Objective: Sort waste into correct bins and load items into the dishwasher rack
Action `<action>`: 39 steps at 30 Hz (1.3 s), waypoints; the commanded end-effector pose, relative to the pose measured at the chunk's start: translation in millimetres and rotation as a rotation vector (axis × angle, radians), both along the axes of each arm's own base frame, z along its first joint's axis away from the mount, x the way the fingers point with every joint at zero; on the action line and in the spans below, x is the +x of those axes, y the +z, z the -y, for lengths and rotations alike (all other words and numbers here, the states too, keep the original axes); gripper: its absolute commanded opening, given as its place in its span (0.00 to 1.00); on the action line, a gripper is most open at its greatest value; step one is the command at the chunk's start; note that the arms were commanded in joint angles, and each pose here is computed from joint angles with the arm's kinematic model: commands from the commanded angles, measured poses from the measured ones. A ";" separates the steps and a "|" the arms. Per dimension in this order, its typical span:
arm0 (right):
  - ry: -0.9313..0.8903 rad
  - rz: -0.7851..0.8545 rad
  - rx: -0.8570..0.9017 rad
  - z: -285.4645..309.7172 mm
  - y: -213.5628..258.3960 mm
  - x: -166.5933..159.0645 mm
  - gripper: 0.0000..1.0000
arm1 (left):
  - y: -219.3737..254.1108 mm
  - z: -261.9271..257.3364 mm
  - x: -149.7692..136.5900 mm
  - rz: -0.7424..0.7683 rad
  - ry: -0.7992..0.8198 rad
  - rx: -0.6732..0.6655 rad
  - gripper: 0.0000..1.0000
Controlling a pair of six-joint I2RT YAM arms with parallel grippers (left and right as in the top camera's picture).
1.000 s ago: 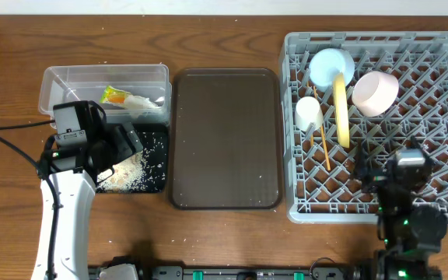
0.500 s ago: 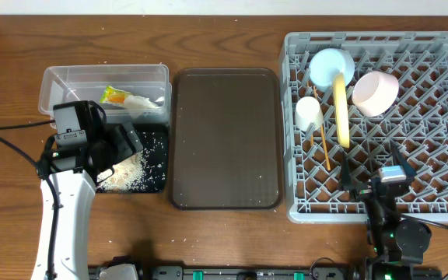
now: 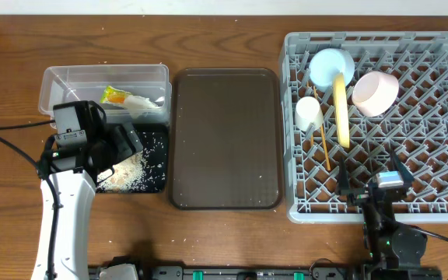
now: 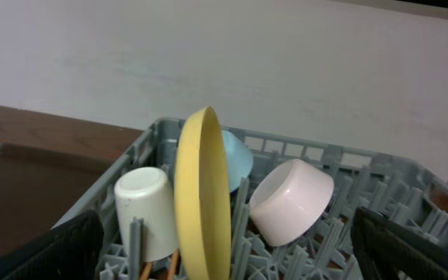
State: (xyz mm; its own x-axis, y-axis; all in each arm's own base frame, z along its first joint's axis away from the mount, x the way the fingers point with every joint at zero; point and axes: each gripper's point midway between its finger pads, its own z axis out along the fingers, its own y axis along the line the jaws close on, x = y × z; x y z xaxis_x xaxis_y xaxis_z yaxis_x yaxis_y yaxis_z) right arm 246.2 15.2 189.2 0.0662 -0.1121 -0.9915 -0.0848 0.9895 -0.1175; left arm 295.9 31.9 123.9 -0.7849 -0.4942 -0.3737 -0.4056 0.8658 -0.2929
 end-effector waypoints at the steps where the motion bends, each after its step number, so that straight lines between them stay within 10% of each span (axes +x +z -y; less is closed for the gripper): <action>1: -0.077 0.003 0.021 6.7 0.4 0.0 0.99 | 5.9 -3.0 4.0 0.015 0.008 0.008 0.95; 39: -0.153 -0.122 0.104 24.5 -30.1 -0.1 0.99 | 5.9 -3.0 4.0 0.015 0.008 0.008 0.95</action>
